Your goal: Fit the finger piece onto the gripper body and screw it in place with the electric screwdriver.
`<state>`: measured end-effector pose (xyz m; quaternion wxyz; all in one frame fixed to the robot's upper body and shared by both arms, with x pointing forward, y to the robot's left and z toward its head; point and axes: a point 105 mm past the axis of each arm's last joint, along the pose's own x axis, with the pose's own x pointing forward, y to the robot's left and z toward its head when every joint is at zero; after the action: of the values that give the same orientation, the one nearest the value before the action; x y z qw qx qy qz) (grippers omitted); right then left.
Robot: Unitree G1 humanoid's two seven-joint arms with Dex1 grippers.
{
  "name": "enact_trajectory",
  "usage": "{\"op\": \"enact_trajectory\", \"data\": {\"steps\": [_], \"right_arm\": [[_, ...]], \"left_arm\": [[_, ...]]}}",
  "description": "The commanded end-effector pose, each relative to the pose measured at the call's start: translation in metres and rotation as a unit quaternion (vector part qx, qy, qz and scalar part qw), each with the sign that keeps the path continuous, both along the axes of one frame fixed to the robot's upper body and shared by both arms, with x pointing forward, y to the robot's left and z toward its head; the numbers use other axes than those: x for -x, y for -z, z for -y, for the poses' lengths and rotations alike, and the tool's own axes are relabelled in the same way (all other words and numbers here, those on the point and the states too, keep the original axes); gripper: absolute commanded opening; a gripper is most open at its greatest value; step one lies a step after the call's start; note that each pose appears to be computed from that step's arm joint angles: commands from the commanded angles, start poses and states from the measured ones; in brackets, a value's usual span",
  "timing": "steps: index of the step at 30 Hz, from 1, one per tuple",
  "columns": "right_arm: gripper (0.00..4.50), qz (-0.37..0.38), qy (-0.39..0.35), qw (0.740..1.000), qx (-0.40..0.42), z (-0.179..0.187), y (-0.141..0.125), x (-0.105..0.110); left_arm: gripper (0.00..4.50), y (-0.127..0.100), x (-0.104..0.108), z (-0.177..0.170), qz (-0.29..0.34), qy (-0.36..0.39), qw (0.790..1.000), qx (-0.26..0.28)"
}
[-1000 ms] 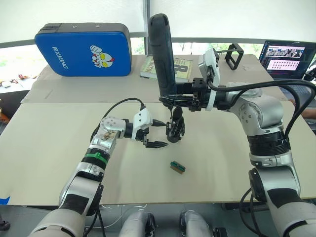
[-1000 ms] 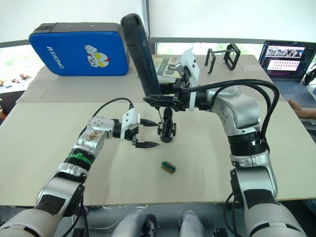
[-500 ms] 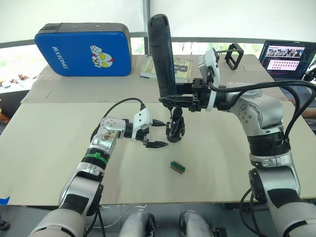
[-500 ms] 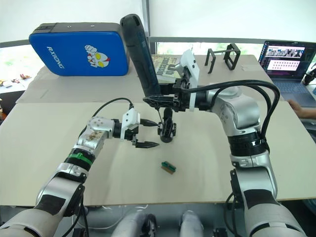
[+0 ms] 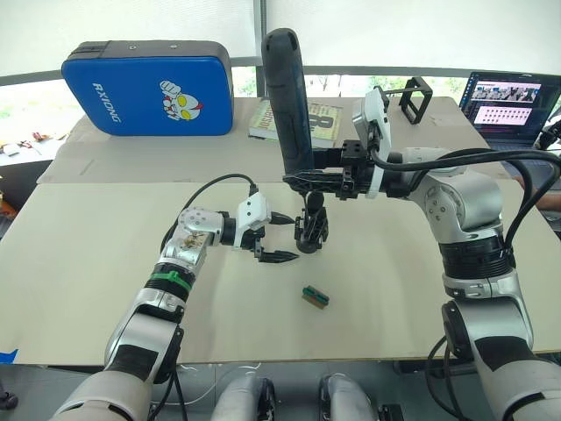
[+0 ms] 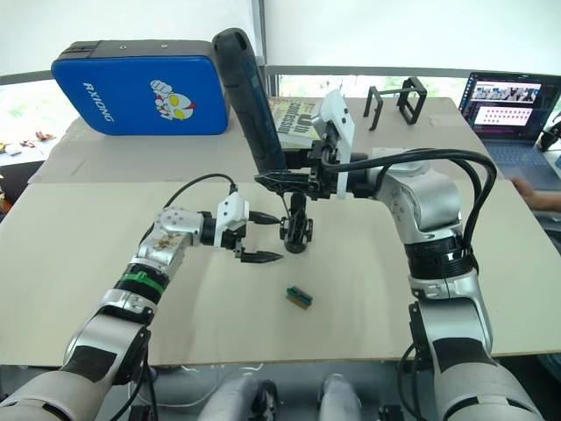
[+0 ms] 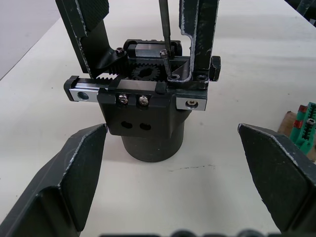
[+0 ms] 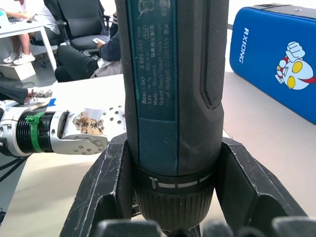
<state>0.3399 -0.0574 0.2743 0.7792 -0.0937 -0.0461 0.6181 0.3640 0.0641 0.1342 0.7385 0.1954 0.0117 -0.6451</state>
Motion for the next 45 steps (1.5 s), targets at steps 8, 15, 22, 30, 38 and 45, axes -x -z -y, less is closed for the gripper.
{"op": "enact_trajectory", "data": {"steps": [8, 15, 22, 30, 38, 45], "right_arm": [[1.92, 0.036, -0.019, 0.999, -0.018, -0.004, -0.018, 0.013], [1.92, 0.032, -0.021, 0.999, -0.018, -0.006, -0.021, 0.016], [1.92, 0.032, -0.019, 0.999, -0.019, -0.006, -0.021, 0.016], [1.92, 0.033, -0.015, 0.999, -0.020, -0.003, -0.020, 0.012], [1.92, 0.031, -0.013, 0.999, -0.028, 0.000, -0.025, 0.009], [1.92, 0.031, -0.010, 0.999, -0.041, -0.001, -0.032, 0.010]], "left_arm": [[4.50, -0.014, -0.002, 0.004, 0.029, 0.007, 1.000, 0.007], [4.50, -0.014, -0.002, 0.004, 0.029, 0.006, 1.000, 0.007], [4.50, -0.014, -0.002, 0.004, 0.029, 0.007, 1.000, 0.008], [4.50, -0.014, -0.002, 0.004, 0.029, 0.006, 1.000, 0.007], [4.50, -0.014, -0.002, 0.004, 0.029, 0.006, 1.000, 0.008], [4.50, -0.014, -0.002, 0.004, 0.029, 0.005, 1.000, 0.008]]}}
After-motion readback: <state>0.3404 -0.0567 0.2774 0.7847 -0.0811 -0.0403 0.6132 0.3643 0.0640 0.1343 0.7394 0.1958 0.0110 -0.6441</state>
